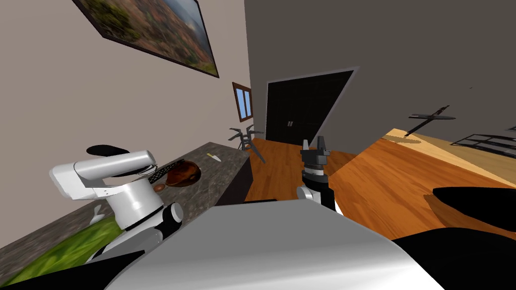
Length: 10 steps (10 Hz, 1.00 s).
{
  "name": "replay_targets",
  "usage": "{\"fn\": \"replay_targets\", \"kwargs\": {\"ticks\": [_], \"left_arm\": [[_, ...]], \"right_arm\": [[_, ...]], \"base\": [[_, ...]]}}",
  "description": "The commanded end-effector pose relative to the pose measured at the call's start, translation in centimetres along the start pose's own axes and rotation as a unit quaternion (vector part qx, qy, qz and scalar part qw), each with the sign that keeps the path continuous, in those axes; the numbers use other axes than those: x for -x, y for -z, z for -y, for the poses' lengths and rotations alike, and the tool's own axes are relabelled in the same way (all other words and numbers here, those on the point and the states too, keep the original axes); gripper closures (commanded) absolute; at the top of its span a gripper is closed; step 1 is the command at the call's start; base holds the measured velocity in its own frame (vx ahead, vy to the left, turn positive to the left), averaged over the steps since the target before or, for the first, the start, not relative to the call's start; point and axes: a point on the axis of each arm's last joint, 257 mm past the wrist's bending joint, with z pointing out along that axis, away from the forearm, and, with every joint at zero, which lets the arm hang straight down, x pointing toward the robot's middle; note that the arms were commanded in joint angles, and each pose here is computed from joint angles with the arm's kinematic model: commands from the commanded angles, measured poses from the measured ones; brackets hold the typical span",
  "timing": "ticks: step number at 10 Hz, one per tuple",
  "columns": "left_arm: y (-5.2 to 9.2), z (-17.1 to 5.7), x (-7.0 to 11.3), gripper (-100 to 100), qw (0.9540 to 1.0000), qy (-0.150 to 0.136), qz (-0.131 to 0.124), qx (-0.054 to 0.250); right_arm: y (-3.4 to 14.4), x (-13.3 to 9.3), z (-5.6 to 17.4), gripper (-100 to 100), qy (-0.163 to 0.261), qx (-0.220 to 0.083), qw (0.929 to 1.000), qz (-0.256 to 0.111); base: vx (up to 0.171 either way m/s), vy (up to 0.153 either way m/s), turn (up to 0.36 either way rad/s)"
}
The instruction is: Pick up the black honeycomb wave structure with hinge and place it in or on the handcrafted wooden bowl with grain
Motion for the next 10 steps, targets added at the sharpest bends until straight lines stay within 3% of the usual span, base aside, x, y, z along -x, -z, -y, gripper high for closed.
{"fn": "replay_targets", "kwargs": {"ticks": [1, 4, 5, 10], "left_arm": [[0.75, 0.46, 0.36, -100, 1.0000, 0.002, 0.003, 0.001], [1.50, 1.01, 0.55, -100, 1.0000, 0.003, 0.004, 0.000], [1.57, 0.98, 0.59, 0, 1.0000, 0.003, 0.004, 0.001], [1.56, 0.98, 0.59, 0, 1.0000, 0.003, 0.004, 0.001]], "right_arm": [[0.00, 0.00, 0.00, 0, 0.000, 0.000, 1.0000, 0.000], [0.00, 0.00, 0.00, 0, 0.000, 0.000, 1.0000, 0.000], [0.00, 0.00, 0.00, 0, 0.000, 0.000, 1.0000, 0.000], [0.00, 0.00, 0.00, 0, 0.000, 0.000, 1.0000, 0.000]], "base": [[-0.001, 0.021, -0.041], [-0.001, 0.018, -0.026], [0.000, 0.000, 0.000], [0.000, 0.000, 0.000]]}}
